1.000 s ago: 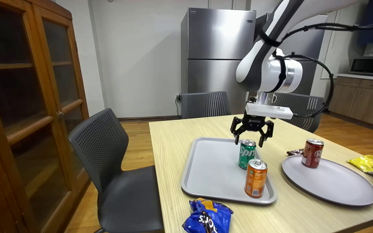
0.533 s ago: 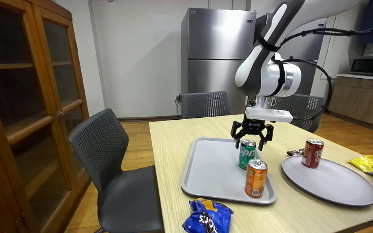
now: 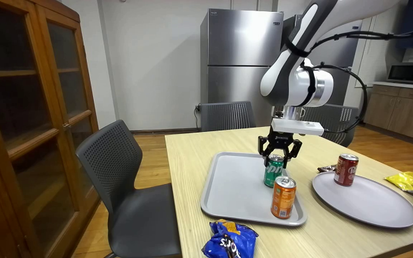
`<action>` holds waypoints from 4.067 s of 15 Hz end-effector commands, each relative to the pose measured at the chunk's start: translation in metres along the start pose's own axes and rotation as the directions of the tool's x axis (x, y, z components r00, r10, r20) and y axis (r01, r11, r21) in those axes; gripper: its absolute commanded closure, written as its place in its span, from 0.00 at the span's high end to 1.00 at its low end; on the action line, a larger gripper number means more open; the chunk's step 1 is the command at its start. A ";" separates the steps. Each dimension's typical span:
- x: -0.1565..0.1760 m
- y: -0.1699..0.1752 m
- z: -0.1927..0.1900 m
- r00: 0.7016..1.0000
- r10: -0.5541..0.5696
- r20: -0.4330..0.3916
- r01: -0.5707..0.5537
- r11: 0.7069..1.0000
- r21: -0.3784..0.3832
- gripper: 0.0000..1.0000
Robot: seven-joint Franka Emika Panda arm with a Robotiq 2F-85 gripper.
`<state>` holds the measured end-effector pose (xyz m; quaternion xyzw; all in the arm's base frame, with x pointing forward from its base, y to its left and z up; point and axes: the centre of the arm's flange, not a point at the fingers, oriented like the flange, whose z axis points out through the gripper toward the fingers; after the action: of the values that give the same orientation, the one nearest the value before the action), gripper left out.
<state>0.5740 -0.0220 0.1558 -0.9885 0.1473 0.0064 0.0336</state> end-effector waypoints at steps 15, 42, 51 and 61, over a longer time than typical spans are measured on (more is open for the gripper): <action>-0.019 0.072 -0.065 0.986 0.162 -0.028 -0.161 0.986 0.049 0.39; -0.099 0.250 -0.064 0.898 0.437 -0.054 -0.439 0.898 -0.037 0.39; -0.096 0.268 -0.035 0.874 0.485 -0.030 -0.485 0.874 -0.035 0.39; -0.096 0.274 -0.026 0.863 0.504 -0.021 -0.504 0.862 -0.047 0.90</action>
<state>0.3984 -0.2533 0.1614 -0.9139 0.4052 0.0241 -0.0020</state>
